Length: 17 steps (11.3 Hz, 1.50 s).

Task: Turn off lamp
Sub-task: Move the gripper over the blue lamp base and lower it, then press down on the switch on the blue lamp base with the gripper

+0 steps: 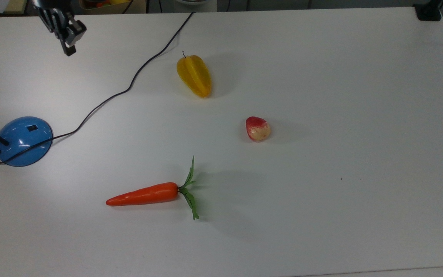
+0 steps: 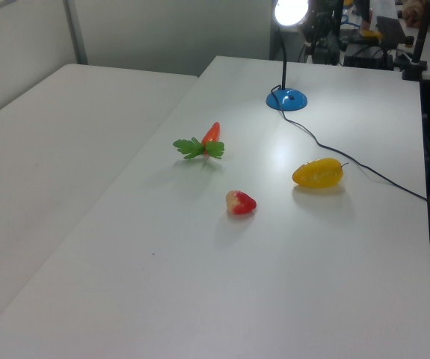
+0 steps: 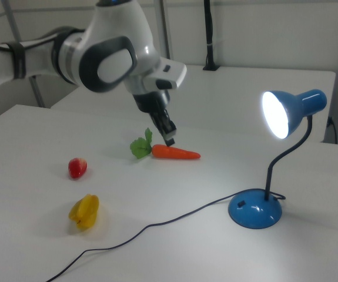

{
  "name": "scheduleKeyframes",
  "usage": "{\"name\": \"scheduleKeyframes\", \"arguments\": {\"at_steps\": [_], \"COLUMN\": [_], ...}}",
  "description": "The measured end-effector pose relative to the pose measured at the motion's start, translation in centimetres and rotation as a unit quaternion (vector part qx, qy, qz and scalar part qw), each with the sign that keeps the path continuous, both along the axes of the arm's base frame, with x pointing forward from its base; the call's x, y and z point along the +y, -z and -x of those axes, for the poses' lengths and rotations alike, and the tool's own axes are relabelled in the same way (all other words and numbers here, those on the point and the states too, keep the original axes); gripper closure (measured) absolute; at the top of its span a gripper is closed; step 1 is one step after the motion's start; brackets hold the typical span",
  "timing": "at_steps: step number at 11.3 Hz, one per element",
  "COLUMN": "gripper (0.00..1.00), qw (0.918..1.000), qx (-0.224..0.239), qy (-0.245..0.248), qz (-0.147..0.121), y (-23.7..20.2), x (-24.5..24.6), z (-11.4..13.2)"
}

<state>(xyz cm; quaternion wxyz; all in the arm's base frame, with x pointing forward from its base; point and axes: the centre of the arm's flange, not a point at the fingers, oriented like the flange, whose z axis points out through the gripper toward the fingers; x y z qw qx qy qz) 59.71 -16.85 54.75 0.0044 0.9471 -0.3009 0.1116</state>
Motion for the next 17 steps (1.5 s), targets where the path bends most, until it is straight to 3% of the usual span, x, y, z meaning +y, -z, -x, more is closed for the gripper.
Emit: {"name": "scheduleKeyframes", "arguments": {"at_steps": [4, 7, 17], "gripper": [0.99, 0.99, 0.99], "qw": [0.9951, 0.9846, 0.9836], "qx": [-0.062, -0.118, -0.116], "qy": [0.073, 0.121, 0.125], "qz": [0.023, 0.044, 0.059], "y": [5.8, 10.7, 18.8], "x": [-7.4, -11.5, -13.5], "z": [0.3, -1.2, -3.0]}}
